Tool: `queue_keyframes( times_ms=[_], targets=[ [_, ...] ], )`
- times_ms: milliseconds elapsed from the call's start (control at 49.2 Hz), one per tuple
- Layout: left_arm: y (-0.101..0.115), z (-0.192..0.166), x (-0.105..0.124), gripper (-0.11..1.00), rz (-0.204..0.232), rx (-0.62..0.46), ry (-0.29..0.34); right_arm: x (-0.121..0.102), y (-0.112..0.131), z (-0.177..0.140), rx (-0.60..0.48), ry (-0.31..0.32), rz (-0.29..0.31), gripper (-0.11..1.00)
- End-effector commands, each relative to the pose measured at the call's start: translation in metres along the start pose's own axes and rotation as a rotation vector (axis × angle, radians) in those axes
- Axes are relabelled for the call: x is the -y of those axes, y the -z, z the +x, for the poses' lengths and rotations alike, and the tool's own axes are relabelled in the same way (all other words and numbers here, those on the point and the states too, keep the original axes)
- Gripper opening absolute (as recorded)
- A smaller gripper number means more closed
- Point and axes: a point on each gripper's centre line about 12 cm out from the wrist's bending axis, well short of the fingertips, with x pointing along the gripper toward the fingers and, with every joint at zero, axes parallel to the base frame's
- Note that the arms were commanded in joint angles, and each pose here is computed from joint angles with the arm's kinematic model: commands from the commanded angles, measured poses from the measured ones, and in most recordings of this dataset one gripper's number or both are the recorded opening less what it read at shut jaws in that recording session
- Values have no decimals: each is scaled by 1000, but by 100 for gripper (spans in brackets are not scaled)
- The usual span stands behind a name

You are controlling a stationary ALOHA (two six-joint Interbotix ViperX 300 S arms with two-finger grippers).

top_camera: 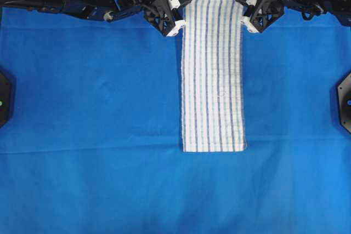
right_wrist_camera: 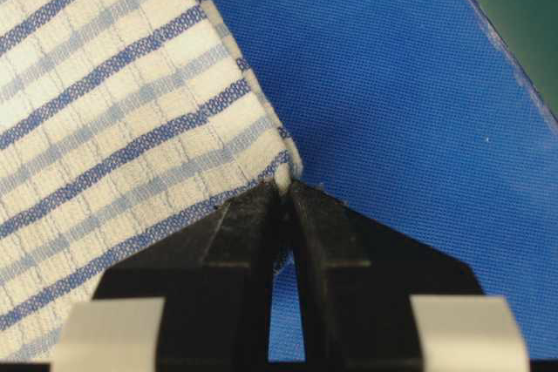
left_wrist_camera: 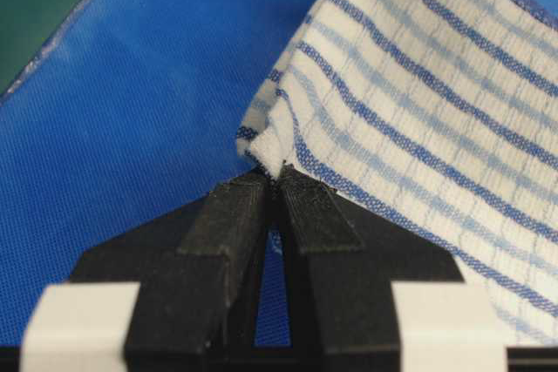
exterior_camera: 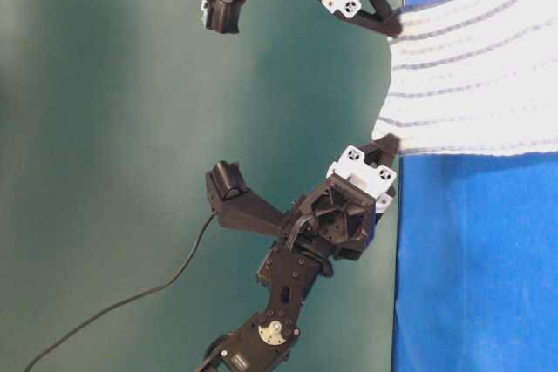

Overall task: Fold the blue towel.
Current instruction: 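Fold the top end down over the strip toward the bottom edge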

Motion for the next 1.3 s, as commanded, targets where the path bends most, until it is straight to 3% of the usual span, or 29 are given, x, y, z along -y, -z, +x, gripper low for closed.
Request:
queue_keyframes(
  times_ms=[0,305,772,935,1057,1280],
  targets=[
    [-19,-8,6,1,10,48,11,-4,-8,-6,25,-7,-2,7],
    [-6,-34,59,1,56,17,120,-47,15,-35,-23,-100,-36,7],
    [27,-84,171,1,152,-50,370,-145,57,-101,-26,-391,-105,7],
    [35,-99,205,1,156,-90,443,-167,65,-110,-53,-459,-122,7],
    [40,-108,224,1,148,-136,481,-183,72,-115,-72,-502,-139,7],
    [45,-114,238,1,157,-190,505,-198,80,-116,-109,-532,-154,7]
  ],
)
